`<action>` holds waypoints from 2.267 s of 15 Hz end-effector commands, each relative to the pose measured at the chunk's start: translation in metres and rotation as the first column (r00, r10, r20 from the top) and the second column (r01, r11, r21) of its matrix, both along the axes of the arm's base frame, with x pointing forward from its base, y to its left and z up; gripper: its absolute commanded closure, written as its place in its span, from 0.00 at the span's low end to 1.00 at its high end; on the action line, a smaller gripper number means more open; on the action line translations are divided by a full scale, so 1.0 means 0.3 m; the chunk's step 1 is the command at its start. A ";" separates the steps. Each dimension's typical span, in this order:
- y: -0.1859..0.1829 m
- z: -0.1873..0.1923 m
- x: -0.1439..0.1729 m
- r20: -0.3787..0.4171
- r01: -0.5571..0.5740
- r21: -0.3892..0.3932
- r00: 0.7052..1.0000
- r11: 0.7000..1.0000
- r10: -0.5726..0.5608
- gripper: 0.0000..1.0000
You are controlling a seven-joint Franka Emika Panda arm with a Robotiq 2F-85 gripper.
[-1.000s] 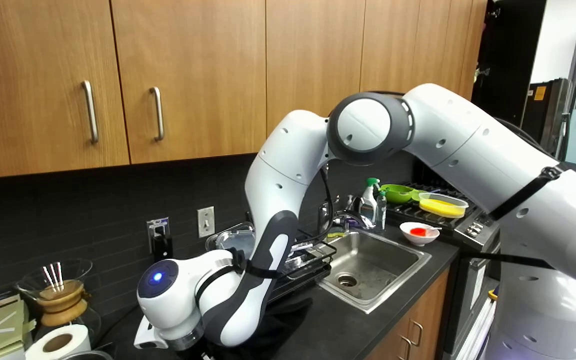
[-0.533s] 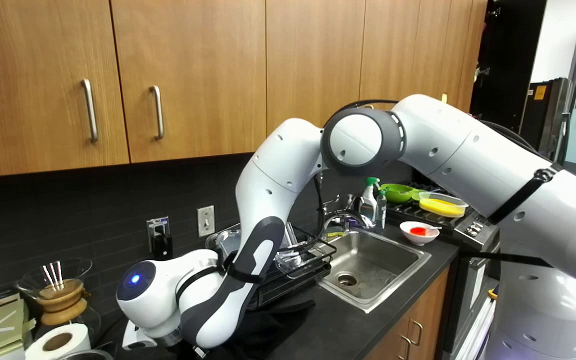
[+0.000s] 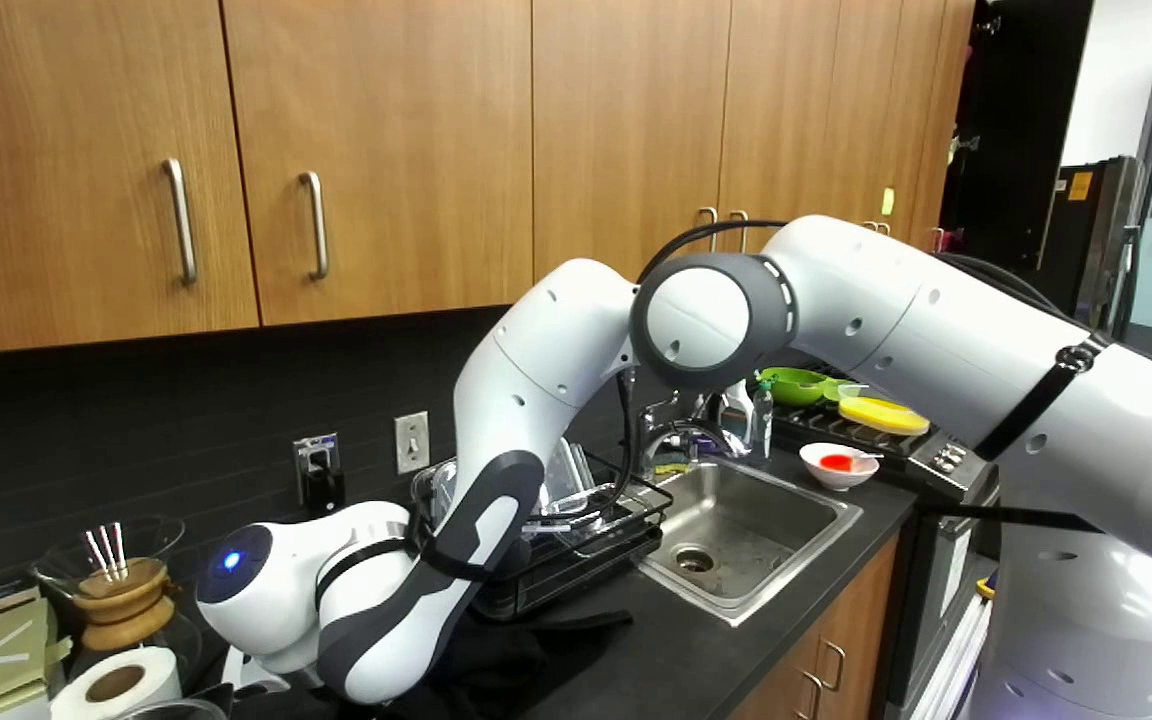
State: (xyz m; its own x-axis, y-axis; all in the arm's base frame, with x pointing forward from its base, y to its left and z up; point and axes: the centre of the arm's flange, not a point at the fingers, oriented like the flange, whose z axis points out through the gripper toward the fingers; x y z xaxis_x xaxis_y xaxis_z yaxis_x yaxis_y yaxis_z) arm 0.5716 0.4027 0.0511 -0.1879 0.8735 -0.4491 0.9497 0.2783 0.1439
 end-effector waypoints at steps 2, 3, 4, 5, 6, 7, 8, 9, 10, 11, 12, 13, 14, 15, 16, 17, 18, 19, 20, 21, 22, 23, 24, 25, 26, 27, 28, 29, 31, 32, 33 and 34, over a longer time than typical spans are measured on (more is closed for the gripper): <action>0.026 -0.018 0.041 -0.008 0.001 0.001 1.000 1.000 -0.001 0.98; 0.023 -0.019 0.039 -0.005 0.006 0.004 1.000 1.000 -0.006 0.98; 0.015 -0.019 0.029 -0.001 0.012 0.007 1.000 1.000 -0.012 0.98; 0.011 -0.021 0.022 0.002 0.015 0.011 1.000 1.000 -0.015 0.98; 0.003 -0.023 0.010 0.003 0.021 0.014 1.000 1.000 -0.021 0.98; -0.003 -0.028 -0.004 0.005 0.032 0.018 0.999 0.999 -0.032 0.98; -0.007 -0.033 -0.017 0.007 0.041 0.022 0.999 0.999 -0.041 0.98; -0.014 -0.042 -0.036 0.008 0.056 0.026 0.998 0.998 -0.056 0.98; -0.019 -0.047 -0.052 0.009 0.070 0.032 0.998 0.997 -0.070 0.98; -0.027 -0.053 -0.071 0.013 0.083 0.041 0.996 0.996 -0.084 0.98; -0.037 -0.057 -0.093 0.015 0.101 0.055 0.995 0.993 -0.102 0.98; -0.042 -0.060 -0.109 0.019 0.119 0.067 0.993 0.991 -0.120 0.98; -0.048 -0.061 -0.131 0.021 0.137 0.078 0.990 0.987 -0.139 0.98; -0.050 -0.064 -0.153 0.025 0.154 0.091 0.987 0.984 -0.157 0.98; -0.054 -0.065 -0.177 0.026 0.175 0.105 0.984 0.979 -0.178 0.98; -0.059 -0.069 -0.205 0.028 0.191 0.122 0.980 0.974 -0.196 0.98; -0.059 -0.073 -0.225 0.029 0.203 0.140 0.977 0.969 -0.209 0.98; -0.063 -0.077 -0.250 0.031 0.218 0.150 0.974 0.964 -0.225 0.98; -0.067 -0.080 -0.272 0.032 0.228 0.164 0.971 0.960 -0.236 0.98; -0.071 -0.084 -0.293 0.035 0.238 0.177 0.968 0.955 -0.248 0.98; -0.077 -0.089 -0.314 0.039 0.248 0.188 0.965 0.950 -0.260 0.98; -0.082 -0.091 -0.332 0.042 0.258 0.200 0.962 0.945 -0.271 0.98; -0.089 -0.097 -0.348 0.046 0.263 0.214 0.959 0.941 -0.279 0.98; -0.094 -0.099 -0.362 0.047 0.271 0.227 0.956 0.935 -0.289 0.98; -0.101 -0.101 -0.375 0.047 0.277 0.235 0.954 0.932 -0.296 0.98; -0.103 -0.103 -0.382 0.050 0.281 0.243 0.952 0.929 -0.301 0.98; -0.107 -0.102 -0.384 0.050 0.281 0.247 0.952 0.927 -0.302 0.98; -0.109 -0.101 -0.387 0.053 0.279 0.253 0.952 0.926 -0.301 0.98; -0.114 -0.097 -0.393 0.057 0.272 0.260 0.954 0.927 -0.296 0.98; -0.115 -0.099 -0.394 0.059 0.270 0.263 0.954 0.926 -0.295 0.98; -0.119 -0.098 -0.396 0.059 0.265 0.265 0.955 0.927 -0.290 0.98; -0.118 -0.098 -0.388 0.061 0.256 0.269 0.957 0.928 -0.282 0.98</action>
State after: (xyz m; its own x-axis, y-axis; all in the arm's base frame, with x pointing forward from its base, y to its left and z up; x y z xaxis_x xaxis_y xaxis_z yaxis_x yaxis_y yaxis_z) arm 0.4789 0.3822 0.0527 0.1160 0.9711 -0.2086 0.9524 -0.0491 0.3009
